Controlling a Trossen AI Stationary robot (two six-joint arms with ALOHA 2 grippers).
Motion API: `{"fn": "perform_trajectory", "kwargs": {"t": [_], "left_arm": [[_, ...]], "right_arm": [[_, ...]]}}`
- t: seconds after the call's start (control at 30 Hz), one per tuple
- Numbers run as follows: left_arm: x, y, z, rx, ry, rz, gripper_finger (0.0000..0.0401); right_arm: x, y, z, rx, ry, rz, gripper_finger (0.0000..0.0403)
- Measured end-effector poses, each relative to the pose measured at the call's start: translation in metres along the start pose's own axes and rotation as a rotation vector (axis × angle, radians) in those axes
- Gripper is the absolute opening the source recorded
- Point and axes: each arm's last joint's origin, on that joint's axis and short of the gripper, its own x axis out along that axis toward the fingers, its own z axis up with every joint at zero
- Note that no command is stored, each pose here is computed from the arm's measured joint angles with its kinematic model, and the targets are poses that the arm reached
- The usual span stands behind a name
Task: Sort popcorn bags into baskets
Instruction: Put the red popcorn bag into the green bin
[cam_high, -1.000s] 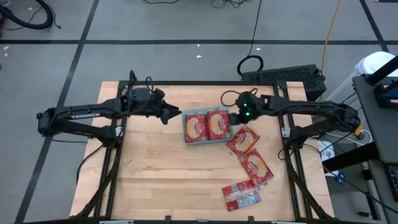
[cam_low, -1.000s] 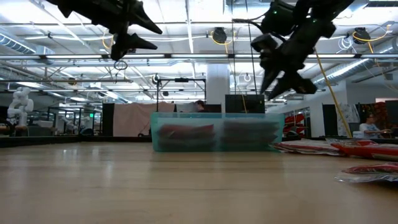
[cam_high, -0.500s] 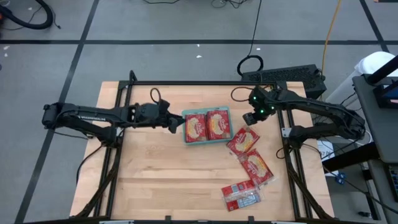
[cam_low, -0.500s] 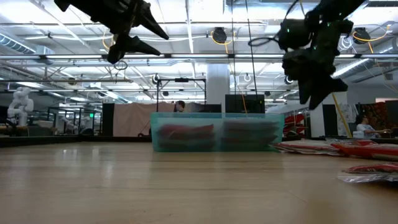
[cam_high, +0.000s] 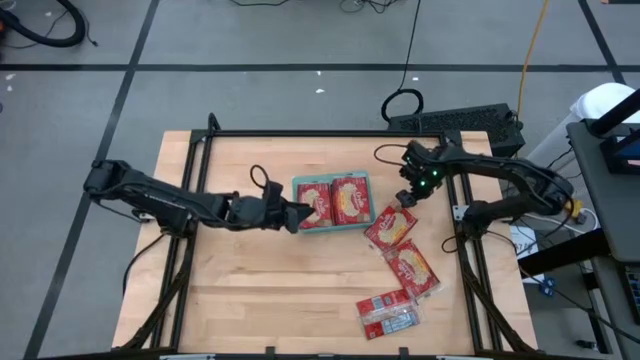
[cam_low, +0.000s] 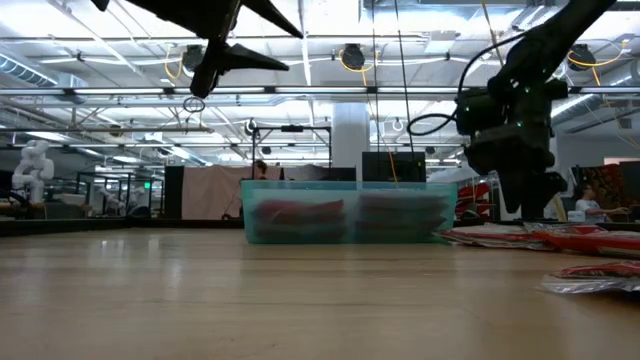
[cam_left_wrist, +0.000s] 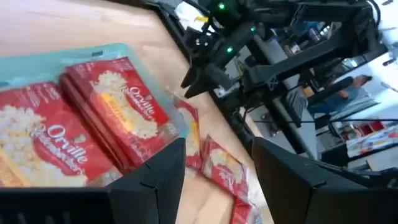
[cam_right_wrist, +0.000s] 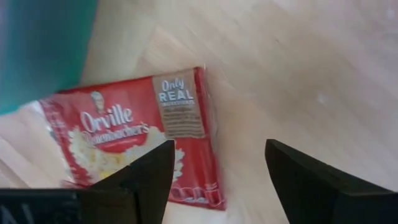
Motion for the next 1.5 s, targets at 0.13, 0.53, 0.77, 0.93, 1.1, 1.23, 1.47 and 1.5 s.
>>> {"fn": "perform_trajectory", "kwargs": {"t": [0.13, 0.53, 0.77, 0.93, 1.1, 1.23, 1.47, 1.5], "left_arm": [[0.004, -0.001, -0.013, -0.026, 0.015, 0.011, 0.0188], [0.006, 0.002, -0.016, 0.012, 0.013, 0.038, 0.0188], [0.01, 0.006, -0.01, 0.066, -0.007, 0.05, 0.0188], [0.011, 0.007, -0.007, 0.092, -0.015, 0.058, 0.0188], [0.012, 0.008, -0.005, 0.11, -0.018, 0.06, 0.0188], [0.012, 0.008, -0.006, 0.116, -0.003, 0.05, 0.0189], [0.013, 0.009, -0.006, 0.194, 0.09, -0.005, 0.0189], [0.014, 0.009, -0.005, 0.202, 0.096, -0.009, 0.0189]], "right_arm": [[0.011, -0.003, -0.005, -0.012, 0.039, 0.043, 0.0239], [0.041, 0.004, -0.032, 0.04, 0.146, 0.152, 0.0139], [0.047, 0.015, -0.034, -0.005, 0.13, 0.18, 0.001], [0.039, 0.027, -0.043, -0.017, 0.146, 0.262, 0.0001], [0.018, 0.044, -0.056, 0.019, 0.11, 0.377, 0.0], [-0.002, 0.059, -0.065, 0.053, 0.026, 0.488, 0.0], [-0.025, 0.083, -0.083, -0.012, -0.1, 0.649, 0.0], [-0.026, 0.087, -0.085, -0.028, -0.109, 0.665, 0.0]]}}
